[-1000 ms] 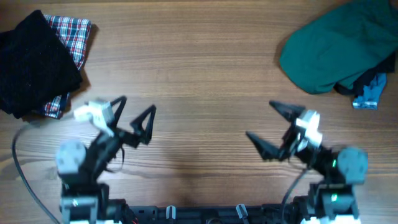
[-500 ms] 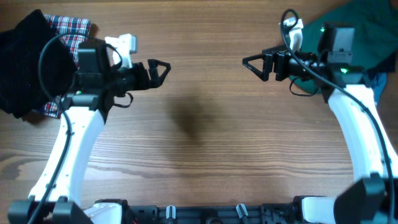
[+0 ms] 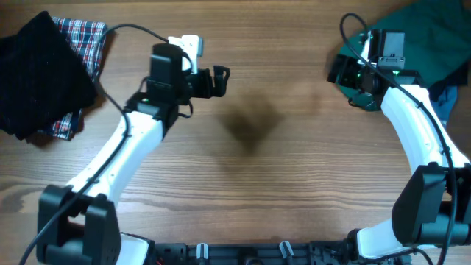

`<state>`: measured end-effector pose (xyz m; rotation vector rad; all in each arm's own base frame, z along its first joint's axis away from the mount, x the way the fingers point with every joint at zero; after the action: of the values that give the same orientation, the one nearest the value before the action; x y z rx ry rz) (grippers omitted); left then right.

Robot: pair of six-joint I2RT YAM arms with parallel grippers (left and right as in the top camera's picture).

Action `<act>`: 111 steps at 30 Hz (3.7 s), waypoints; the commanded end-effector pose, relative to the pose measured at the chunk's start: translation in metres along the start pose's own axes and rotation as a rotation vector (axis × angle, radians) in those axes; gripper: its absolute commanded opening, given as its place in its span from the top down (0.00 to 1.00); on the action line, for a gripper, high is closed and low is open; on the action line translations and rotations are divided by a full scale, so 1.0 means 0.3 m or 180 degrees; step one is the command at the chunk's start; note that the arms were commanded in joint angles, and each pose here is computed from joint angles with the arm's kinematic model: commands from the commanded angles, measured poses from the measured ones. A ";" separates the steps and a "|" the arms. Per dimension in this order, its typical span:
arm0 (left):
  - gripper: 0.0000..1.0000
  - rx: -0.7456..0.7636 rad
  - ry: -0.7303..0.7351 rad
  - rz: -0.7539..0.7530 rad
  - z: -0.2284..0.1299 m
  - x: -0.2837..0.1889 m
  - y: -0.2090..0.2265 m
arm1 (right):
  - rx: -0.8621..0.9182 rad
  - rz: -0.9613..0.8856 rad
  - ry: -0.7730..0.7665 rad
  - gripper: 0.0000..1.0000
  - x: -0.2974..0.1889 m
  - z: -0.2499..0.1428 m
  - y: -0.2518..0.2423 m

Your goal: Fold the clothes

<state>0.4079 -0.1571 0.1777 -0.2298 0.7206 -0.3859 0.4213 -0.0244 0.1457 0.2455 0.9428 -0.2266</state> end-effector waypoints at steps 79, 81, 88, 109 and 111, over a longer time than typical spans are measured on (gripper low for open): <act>0.00 -0.0279 0.0474 -0.0632 -0.118 0.089 -0.155 | 0.0429 0.1889 -0.1096 0.96 -0.263 0.302 0.254; 0.00 -0.0310 0.0550 -0.0600 -0.135 0.088 -0.149 | 0.0355 0.2090 -0.1116 0.96 -0.300 0.295 0.355; 0.00 -0.0410 0.0754 -0.0975 -0.162 0.068 -0.202 | 0.0339 0.2385 -0.1402 0.96 -0.465 0.333 0.583; 0.00 -0.0052 0.0331 -0.0618 -0.128 0.103 -0.262 | 0.0465 0.3204 -0.1114 0.96 -0.587 0.291 0.732; 0.00 -0.0012 0.0250 -0.0679 -0.114 0.103 -0.285 | 0.0445 0.3262 -0.1070 0.96 -0.593 0.285 0.738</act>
<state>0.3766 -0.2432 0.1556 -0.2854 0.8166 -0.6114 0.4582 0.1673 0.3404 0.7371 0.4078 0.5230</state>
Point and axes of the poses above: each gripper's point midway between its finger pads, its own x axis out along the fingers, its own y axis along the line the jaws close on, z = x × y, the point moved 3 cm from there along -x, back along the fingers, and after that the axes turned 1 degree about x, right-handed, at the moved point
